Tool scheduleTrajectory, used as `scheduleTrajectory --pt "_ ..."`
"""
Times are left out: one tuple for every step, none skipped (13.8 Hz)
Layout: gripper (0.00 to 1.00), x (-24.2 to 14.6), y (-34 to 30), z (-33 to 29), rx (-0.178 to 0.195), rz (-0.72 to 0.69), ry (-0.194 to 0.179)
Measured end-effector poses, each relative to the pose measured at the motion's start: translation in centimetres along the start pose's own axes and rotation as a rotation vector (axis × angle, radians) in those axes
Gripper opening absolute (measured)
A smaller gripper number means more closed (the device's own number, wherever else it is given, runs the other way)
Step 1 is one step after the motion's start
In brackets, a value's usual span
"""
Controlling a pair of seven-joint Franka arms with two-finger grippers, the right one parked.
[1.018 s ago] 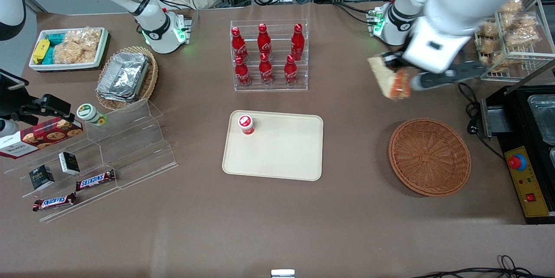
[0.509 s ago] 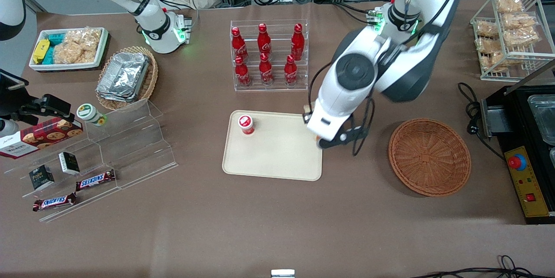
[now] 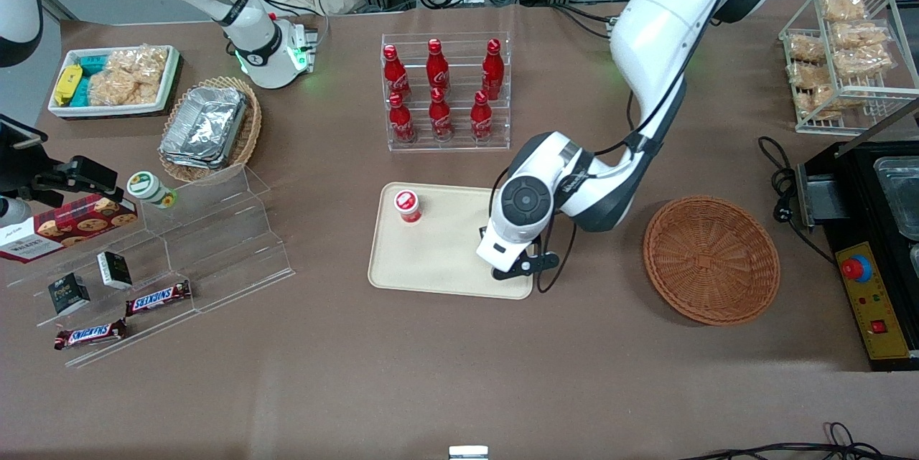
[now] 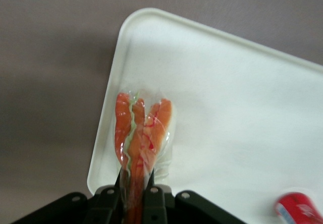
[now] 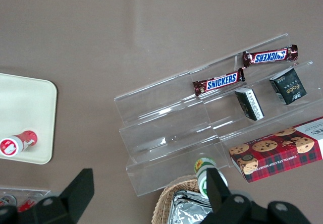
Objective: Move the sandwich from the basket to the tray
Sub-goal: 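Carry the sandwich over the cream tray and lower it, then open the left gripper to release the sandwich and withdraw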
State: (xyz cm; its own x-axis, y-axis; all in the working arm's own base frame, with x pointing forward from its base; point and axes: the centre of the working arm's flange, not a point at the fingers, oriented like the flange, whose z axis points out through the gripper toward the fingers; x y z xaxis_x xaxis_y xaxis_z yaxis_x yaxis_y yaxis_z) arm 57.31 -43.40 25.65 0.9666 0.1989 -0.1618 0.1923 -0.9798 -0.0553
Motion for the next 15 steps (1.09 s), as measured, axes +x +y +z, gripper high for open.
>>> scheduleTrajectory --pt "0.15 0.0 0.1 1.2 0.018 0.009 -0.001" --pt "0.15 0.0 0.1 1.9 0.027 0.012 -0.003" --pt "0.16 0.2 0.1 2.0 0.028 0.012 -0.001" --pt "0.18 0.3 0.1 1.8 0.024 0.011 0.002" --pt "0.26 0.4 0.2 1.6 0.021 0.01 0.006" --pt "0.36 0.5 0.2 1.3 0.014 0.008 0.011" --pt "0.47 0.6 0.3 0.9 0.005 0.003 0.019" --pt "0.56 0.8 0.5 0.0 -0.007 -0.015 0.032" --pt "0.67 0.9 0.6 -1.4 -0.023 -0.044 0.05" --pt "0.75 0.9 0.6 -3.4 -0.044 -0.079 0.076" --pt "0.87 0.8 0.5 -6.1 -0.067 -0.115 0.109" --pt "0.96 0.5 0.1 -9.1 -0.087 -0.154 0.145" --pt "1.0 0.1 -0.7 -12.4 -0.098 -0.198 0.175" --pt "1.0 -0.3 -1.9 -15.7 -0.102 -0.242 0.199" --pt "1.0 -0.6 -3.6 -19.1 -0.105 -0.284 0.221"
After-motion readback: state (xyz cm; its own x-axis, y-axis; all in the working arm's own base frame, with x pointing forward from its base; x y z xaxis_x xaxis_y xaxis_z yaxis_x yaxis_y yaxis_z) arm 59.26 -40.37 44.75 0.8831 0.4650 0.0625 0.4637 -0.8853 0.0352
